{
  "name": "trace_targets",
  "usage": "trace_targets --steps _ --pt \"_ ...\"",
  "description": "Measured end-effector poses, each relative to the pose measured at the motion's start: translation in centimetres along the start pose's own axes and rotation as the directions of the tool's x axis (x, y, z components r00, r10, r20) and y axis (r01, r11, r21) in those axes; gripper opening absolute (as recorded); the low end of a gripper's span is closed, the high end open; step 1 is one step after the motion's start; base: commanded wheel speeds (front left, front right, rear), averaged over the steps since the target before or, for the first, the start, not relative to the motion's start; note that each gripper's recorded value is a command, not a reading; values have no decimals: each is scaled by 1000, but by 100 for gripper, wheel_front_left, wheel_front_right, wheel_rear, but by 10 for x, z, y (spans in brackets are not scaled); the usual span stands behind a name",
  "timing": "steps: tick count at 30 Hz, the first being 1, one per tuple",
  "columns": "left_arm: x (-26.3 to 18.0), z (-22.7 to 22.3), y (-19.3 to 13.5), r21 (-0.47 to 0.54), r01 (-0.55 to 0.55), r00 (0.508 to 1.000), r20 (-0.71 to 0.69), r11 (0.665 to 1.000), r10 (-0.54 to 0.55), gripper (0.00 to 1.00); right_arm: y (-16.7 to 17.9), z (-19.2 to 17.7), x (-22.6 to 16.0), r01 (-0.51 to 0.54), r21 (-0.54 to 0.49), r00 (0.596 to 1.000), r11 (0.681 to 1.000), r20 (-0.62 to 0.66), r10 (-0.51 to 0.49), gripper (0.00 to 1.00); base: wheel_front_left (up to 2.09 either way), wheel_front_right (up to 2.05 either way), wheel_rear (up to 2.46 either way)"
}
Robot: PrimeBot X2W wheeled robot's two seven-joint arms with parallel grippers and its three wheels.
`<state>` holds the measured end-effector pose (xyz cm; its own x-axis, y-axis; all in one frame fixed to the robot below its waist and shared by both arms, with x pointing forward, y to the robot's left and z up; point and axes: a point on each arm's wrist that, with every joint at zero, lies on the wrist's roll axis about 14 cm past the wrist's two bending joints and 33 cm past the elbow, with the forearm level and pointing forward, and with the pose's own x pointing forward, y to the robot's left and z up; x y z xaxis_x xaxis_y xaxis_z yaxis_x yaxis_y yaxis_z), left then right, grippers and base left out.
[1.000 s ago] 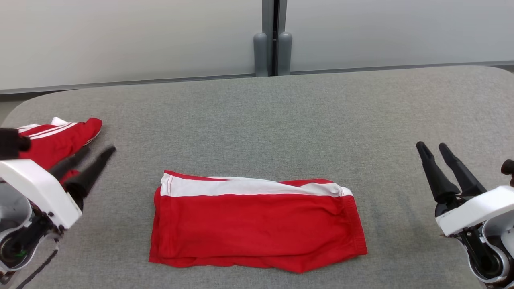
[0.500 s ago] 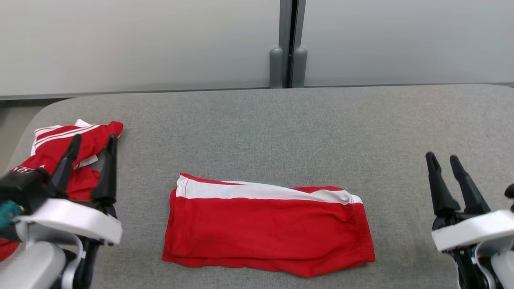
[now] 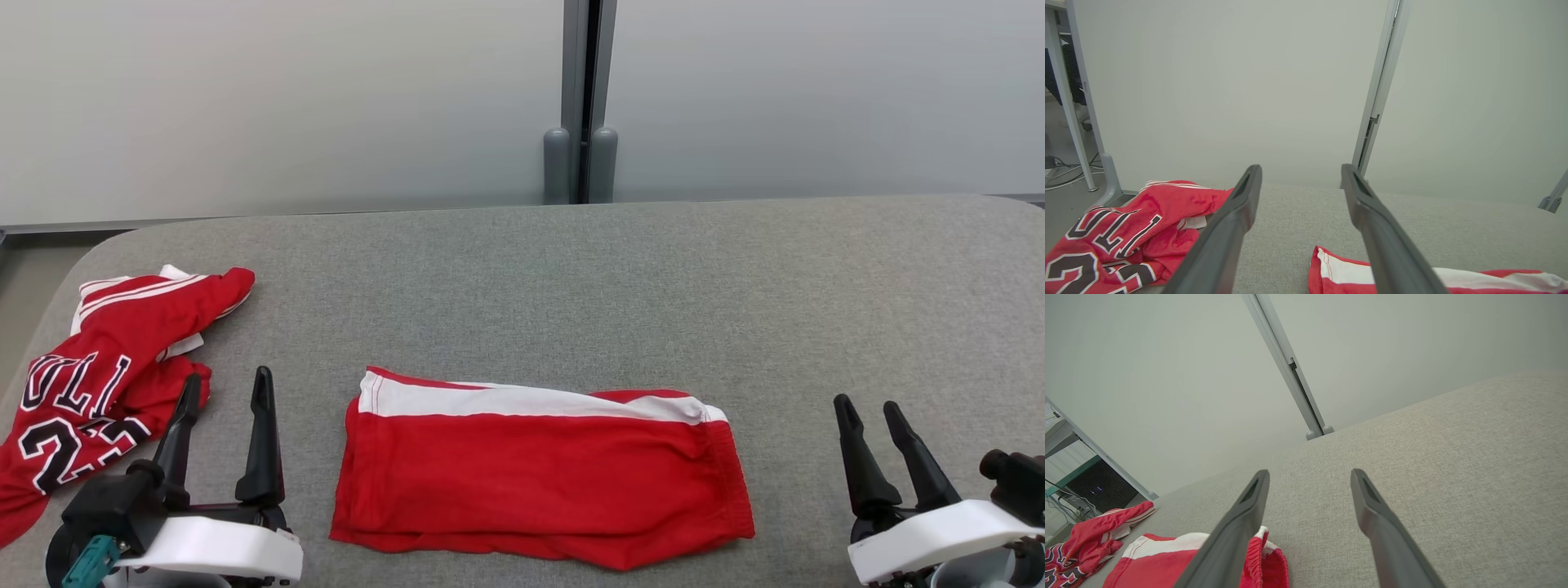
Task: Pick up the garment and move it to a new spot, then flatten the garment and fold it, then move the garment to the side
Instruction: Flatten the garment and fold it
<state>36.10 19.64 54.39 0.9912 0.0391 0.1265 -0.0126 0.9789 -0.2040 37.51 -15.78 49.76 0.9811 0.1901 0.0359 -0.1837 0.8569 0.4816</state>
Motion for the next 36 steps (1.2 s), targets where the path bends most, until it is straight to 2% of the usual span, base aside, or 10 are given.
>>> trace_targets --steps 6,12,16,19,22,29,30,31,32,36 --pt "-3 -6 0 -9 6 1000 2 1000 -6 100 8 -7 4 -29 -12 998 999 -48 29 100 0 0 0" --pt "-3 -13 -2 -24 18 1000 -7 1000 -18 100 26 -41 16 -98 -34 962 995 -258 86 100 0 0 0" --pt "-5 -13 -3 -25 22 1000 -5 999 -22 100 27 -77 17 -91 -29 889 995 -452 68 100 0 0 0" --pt "-8 -11 0 -20 17 1000 4 1000 -17 100 22 -103 10 -65 -29 811 997 -584 36 100 0 0 0" --pt "-11 -10 3 -19 2 1000 6 1000 -2 100 15 -122 6 -36 -36 744 999 -668 3 100 0 0 0" --pt "-19 -21 14 -12 -31 999 -26 999 31 100 28 -147 5 -34 10 642 999 -766 30 100 0 0 0" --pt "-20 -22 15 -11 -32 999 -30 999 32 100 30 -148 5 -38 17 636 999 -771 37 73 0 0 0" --pt "-21 -23 15 -11 -35 999 -35 999 35 100 33 -149 6 -44 23 635 999 -771 46 24 0 0 0" --pt "-22 -25 16 -10 -38 998 -41 999 38 100 37 -149 8 -51 30 637 998 -769 56 0 0 0 0" --pt "-23 -30 16 -7 -35 998 -55 999 34 100 43 -142 12 -67 39 671 997 -737 74 0 0 0 0"
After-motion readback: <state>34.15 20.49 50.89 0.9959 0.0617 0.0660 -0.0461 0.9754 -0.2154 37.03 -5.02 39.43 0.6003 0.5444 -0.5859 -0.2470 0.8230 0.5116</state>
